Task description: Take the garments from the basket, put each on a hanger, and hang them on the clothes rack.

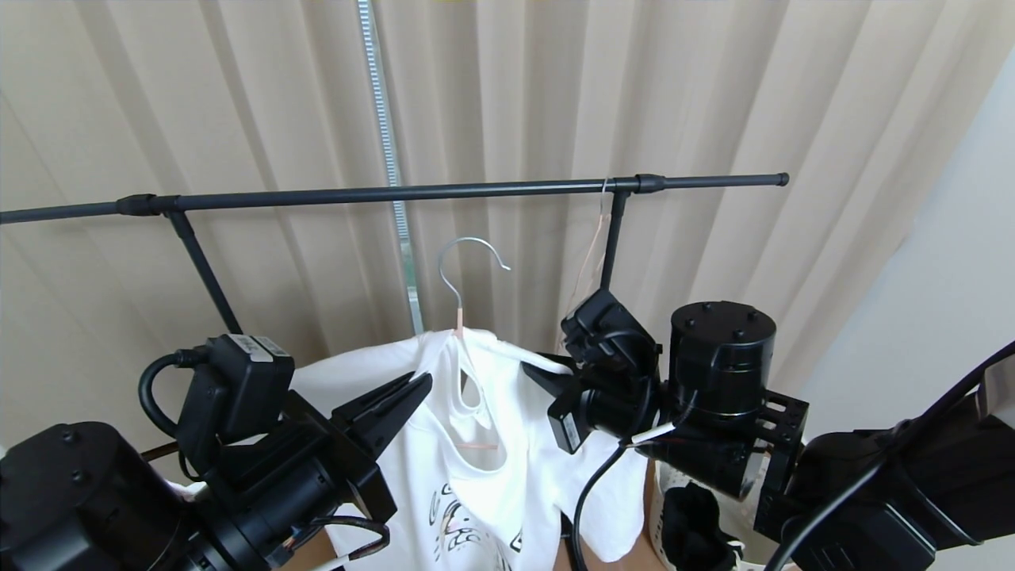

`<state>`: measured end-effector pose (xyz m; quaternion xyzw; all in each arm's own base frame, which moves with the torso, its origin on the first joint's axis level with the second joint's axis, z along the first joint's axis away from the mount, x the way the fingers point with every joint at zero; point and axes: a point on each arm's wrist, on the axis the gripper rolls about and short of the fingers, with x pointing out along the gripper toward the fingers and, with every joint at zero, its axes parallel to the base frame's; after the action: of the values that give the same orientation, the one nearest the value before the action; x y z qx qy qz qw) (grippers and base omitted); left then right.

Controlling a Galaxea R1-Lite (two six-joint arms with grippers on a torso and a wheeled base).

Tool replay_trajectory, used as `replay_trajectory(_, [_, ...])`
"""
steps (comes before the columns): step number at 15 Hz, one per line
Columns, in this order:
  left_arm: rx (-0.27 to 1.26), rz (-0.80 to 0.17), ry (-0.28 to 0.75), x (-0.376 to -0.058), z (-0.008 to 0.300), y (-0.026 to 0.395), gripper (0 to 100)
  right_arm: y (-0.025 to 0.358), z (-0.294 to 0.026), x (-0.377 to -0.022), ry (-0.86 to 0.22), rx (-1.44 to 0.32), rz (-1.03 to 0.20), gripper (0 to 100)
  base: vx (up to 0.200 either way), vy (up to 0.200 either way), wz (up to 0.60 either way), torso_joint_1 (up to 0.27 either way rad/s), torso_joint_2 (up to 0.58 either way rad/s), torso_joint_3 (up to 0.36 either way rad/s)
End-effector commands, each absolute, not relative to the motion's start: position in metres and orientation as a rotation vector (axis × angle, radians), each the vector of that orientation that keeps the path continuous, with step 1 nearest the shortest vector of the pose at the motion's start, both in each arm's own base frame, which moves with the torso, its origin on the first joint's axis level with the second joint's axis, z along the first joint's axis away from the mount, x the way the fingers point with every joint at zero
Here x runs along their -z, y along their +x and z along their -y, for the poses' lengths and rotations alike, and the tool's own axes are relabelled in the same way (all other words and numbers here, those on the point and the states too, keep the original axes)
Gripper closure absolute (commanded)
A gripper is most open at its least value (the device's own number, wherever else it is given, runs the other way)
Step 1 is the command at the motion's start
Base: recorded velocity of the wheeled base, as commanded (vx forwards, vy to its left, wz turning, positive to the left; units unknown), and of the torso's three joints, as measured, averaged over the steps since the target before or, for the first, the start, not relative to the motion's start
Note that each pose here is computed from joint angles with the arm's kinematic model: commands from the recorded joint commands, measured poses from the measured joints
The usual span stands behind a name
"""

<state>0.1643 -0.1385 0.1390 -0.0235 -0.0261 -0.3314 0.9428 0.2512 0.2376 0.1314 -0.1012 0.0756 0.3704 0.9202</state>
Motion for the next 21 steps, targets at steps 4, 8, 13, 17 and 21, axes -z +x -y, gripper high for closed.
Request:
replay_trajectory(4, [0.68,0.043,-0.043,-0.137,0.139,0.163,100,0.251,-0.236,-0.14,-0.181,-0.753,-0.111,100,0.0,0.0,0.0,0.0,0.0,0.0])
replay_trajectory(8, [0.689,0.028,-0.033,-0.134,0.139,0.16,0,0.251,-0.236,-0.142,-0.179,-0.753,-0.104,100,0.0,0.0,0.0,0.0,0.0,0.0])
replay_trajectory(13, [0.689,0.04,-0.036,-0.136,0.138,0.16,0,0.256,-0.232,-0.144,-0.166,-0.733,-0.089,100,0.0,0.0,0.0,0.0,0.0,0.0])
replay_trajectory(17, [0.7,0.154,-0.016,-0.154,0.131,0.151,0,0.274,-0.211,-0.148,-0.156,-0.659,-0.081,100,0.0,0.0,0.0,0.0,0.0,0.0])
replay_trajectory(21, [0.582,0.133,-0.006,-0.157,0.106,0.177,0,0.292,-0.18,-0.151,-0.156,-0.66,-0.073,100,0.0,0.0,0.0,0.0,0.0,0.0])
